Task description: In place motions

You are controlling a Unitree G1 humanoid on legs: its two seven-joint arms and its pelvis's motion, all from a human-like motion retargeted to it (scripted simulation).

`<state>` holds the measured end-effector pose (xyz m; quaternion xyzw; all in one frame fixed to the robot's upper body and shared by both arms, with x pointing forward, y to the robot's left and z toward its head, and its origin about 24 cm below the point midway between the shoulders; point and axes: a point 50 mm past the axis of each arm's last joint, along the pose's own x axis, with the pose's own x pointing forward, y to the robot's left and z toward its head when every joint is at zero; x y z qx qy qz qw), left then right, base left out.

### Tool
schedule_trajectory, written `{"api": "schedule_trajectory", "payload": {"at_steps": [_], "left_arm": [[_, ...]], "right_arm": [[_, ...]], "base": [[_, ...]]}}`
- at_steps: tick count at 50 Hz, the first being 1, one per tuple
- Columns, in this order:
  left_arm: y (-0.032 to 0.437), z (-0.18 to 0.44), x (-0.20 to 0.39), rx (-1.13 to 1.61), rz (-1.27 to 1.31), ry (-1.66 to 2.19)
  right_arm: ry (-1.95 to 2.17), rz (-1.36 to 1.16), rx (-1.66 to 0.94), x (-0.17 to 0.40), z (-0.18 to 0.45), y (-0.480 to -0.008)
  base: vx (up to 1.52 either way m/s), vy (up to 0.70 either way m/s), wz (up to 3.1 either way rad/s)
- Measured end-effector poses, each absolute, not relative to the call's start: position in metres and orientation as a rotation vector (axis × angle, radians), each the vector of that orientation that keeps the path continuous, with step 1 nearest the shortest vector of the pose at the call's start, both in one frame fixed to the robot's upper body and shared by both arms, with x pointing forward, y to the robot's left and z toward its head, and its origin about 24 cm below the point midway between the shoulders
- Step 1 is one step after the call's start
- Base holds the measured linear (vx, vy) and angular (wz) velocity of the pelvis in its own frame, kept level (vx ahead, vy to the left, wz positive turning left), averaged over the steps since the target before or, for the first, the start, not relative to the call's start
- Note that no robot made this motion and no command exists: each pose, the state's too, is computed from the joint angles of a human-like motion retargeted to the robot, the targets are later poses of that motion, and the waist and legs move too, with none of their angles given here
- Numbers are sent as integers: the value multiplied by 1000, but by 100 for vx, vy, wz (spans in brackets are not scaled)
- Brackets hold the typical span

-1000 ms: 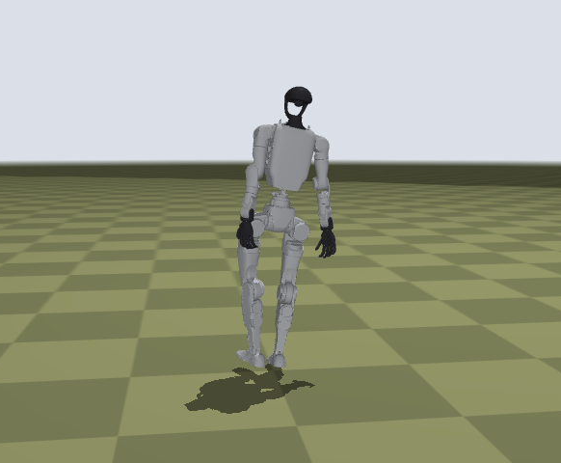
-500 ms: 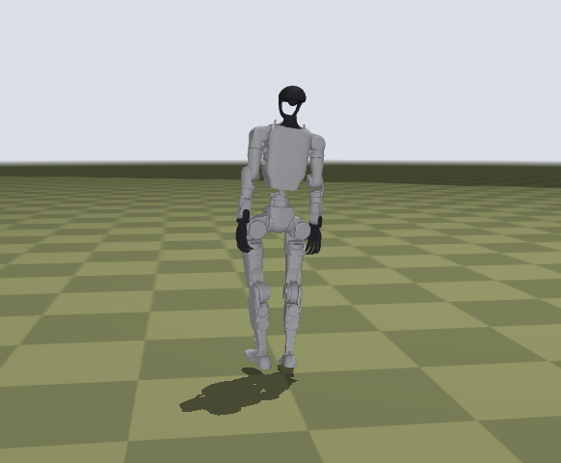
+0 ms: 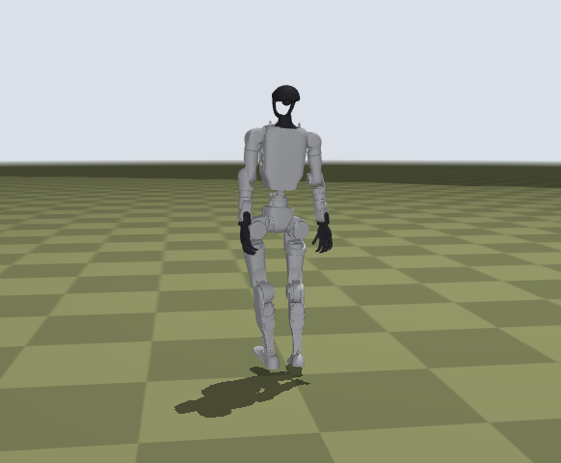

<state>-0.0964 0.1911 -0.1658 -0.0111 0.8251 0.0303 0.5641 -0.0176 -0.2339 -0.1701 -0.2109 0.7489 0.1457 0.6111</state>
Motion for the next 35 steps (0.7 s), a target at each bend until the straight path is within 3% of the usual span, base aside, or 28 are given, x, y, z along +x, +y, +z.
{"api": "schedule_trajectory", "payload": {"at_steps": [15, 23, 29, 35], "left_arm": [[208, -172, -62, -61, 84, 1769], [217, -176, -21, 17, 65, 1637], [209, -178, -2, 11, 38, 1579], [200, -179, -20, -12, 43, 1609]], "right_arm": [[1583, 319, -417, 8, -174, -226], [1483, 266, -367, 34, -173, -224], [1581, 199, -345, 7, -172, -233], [1715, 162, -328, -33, -169, -235]], "base": [[-1, 4, -10], [-18, 3, 124], [-3, 1, 65], [12, -4, 31]]}}
